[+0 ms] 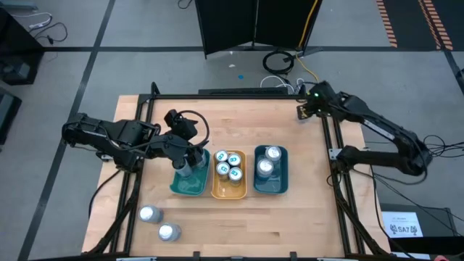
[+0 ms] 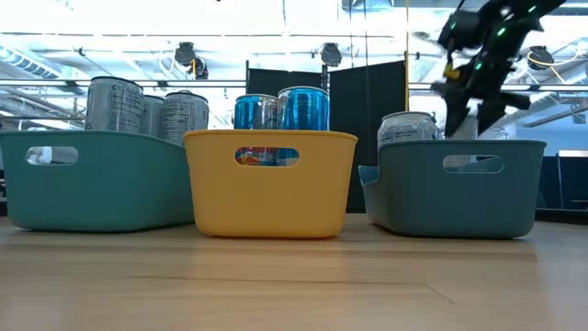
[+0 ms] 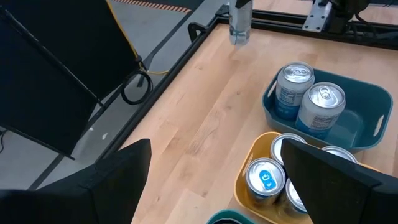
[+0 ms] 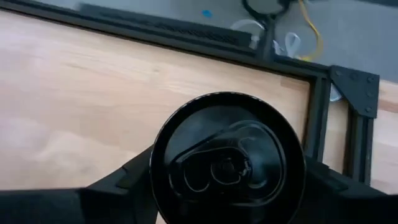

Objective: Sort soda cans
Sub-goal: Put the upper right black can into the light green bin

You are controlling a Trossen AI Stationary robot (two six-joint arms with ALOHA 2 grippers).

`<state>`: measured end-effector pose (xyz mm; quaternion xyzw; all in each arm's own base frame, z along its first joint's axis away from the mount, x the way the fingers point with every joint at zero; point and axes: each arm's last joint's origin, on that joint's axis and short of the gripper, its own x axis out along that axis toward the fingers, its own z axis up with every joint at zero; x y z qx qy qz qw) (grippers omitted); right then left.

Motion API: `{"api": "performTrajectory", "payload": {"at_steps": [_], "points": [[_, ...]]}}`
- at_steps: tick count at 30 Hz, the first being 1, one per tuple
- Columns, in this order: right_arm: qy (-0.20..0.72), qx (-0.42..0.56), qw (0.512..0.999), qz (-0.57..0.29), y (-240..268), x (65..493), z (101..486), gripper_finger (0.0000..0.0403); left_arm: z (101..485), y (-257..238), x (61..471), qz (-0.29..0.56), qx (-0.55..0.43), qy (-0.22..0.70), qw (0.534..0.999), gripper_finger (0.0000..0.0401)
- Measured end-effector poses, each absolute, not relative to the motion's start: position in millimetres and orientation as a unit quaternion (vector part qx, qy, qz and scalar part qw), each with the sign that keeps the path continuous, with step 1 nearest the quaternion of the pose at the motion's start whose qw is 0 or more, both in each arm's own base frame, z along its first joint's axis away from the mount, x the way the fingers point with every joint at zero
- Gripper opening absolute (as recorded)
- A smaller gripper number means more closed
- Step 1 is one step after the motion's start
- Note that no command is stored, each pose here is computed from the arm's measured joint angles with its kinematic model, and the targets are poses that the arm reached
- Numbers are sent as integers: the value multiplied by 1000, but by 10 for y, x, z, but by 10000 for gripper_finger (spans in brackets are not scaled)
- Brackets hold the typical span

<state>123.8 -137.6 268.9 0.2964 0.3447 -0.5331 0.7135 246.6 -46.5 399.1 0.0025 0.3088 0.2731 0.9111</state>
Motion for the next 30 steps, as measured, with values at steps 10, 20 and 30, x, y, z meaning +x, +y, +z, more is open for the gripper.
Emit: {"api": "performTrajectory", "payload": {"at_steps": [10, 20, 30], "points": [[111, 342, 871, -336, -739, 1071, 3314, 243, 4005, -469, 2481, 272, -3, 299, 915, 369], [-30, 353, 929, -106, -343, 1260, 3711, 242, 4004, -469, 2480, 272, -2, 300, 914, 369], [97, 383, 919, -12, 65, 2036, 3442, 242, 4000, -474, 2480, 263, -6, 305, 915, 369]]}}
